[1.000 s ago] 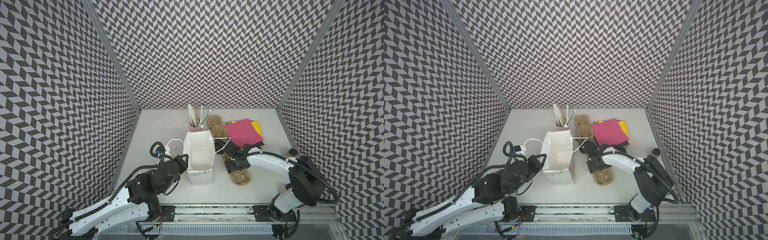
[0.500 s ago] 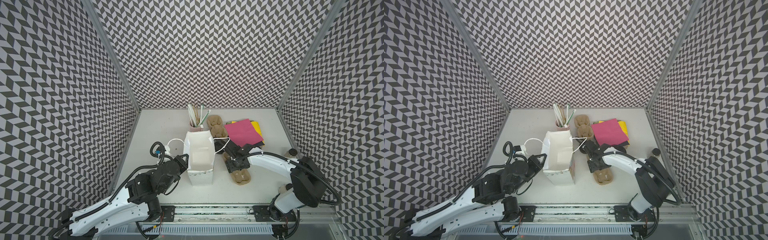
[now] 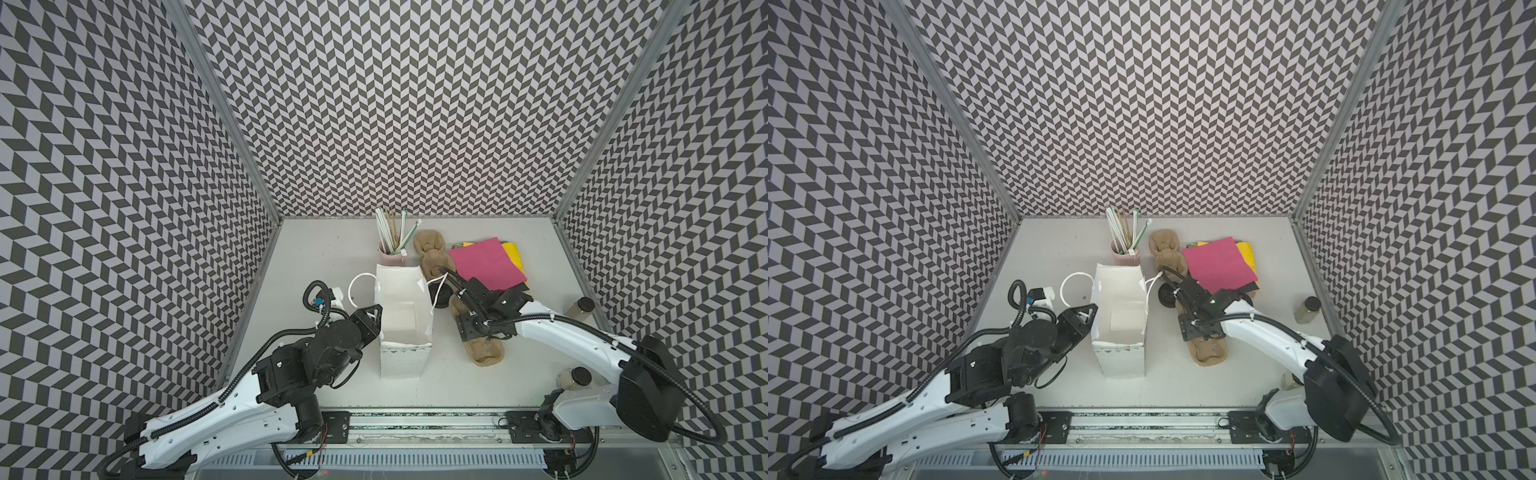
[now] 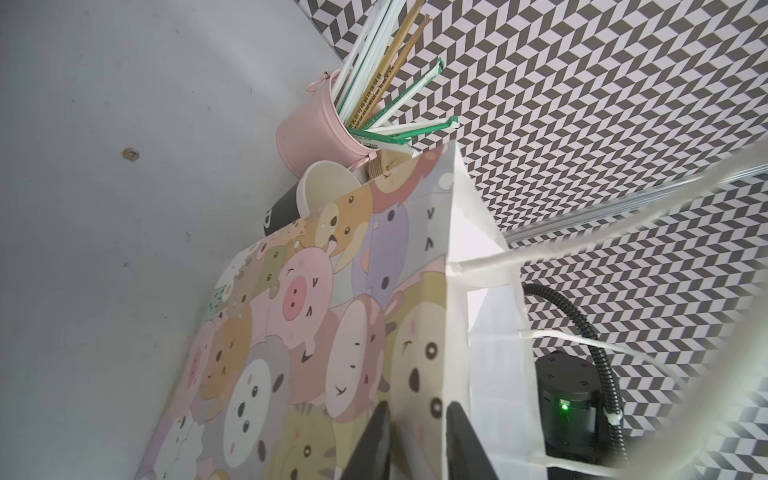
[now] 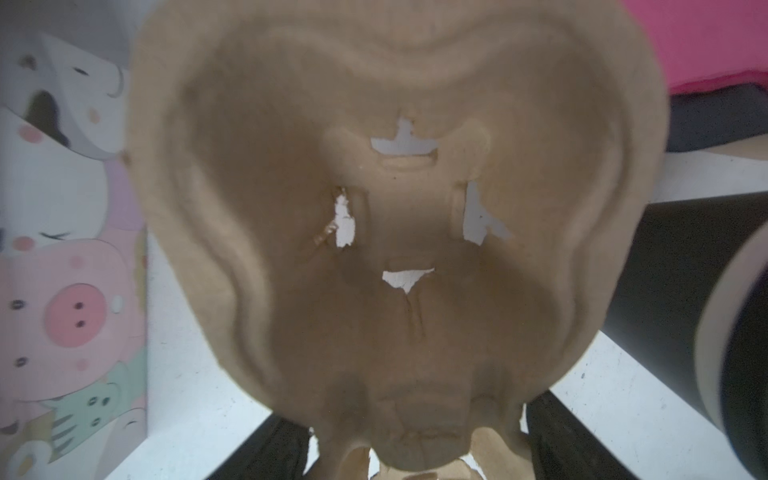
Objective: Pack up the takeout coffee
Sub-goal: 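Lift the cardboard carrier up with the right gripper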
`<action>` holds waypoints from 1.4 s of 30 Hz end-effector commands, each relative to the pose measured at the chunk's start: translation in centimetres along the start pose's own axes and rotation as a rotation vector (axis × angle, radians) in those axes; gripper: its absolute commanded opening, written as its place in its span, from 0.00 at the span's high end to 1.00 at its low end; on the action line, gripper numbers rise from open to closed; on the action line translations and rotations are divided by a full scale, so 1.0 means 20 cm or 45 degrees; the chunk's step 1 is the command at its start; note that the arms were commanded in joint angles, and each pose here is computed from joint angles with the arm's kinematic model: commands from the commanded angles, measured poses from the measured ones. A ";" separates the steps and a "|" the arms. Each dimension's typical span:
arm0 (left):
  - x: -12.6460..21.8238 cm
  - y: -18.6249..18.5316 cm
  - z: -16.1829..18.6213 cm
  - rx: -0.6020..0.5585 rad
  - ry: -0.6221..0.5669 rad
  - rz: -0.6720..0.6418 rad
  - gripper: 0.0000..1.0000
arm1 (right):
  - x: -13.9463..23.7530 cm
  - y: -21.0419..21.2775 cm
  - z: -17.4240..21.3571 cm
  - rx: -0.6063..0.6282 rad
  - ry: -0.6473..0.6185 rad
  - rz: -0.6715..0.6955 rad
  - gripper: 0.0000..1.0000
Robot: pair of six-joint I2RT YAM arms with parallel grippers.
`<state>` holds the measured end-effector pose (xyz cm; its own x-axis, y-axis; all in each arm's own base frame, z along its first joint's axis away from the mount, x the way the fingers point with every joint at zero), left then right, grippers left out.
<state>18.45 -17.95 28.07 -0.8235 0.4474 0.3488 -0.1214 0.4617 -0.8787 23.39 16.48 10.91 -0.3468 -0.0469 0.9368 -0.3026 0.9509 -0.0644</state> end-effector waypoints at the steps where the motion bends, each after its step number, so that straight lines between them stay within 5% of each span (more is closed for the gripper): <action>1: 0.03 -0.14 -0.03 0.010 -0.023 0.097 0.68 | 0.11 -0.04 -0.06 -0.059 -0.088 0.019 0.22; 22: 0.19 -0.45 -0.21 -0.200 -0.172 0.307 0.50 | 0.68 -0.16 -0.26 -0.165 -0.468 -0.009 0.22; 42: 0.22 -0.45 -0.31 -0.699 -0.249 0.053 0.46 | 1.16 -0.11 -0.41 -0.123 -0.651 -0.217 0.23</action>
<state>19.39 -17.23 40.03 -0.8961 0.4111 0.1671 0.2004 0.7108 -0.6743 23.42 15.32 34.39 -0.6967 -0.2848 0.6584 -0.2864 0.9519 0.1088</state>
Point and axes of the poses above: each gripper's point midway between its finger pads, its own x axis back along the fingers, its own y axis along the line the jaws close on, z = x × y, the point moved 1 cm from there along x, back along the fingers, and after that the axes turned 7 degrees about x, right-handed, at the moved point
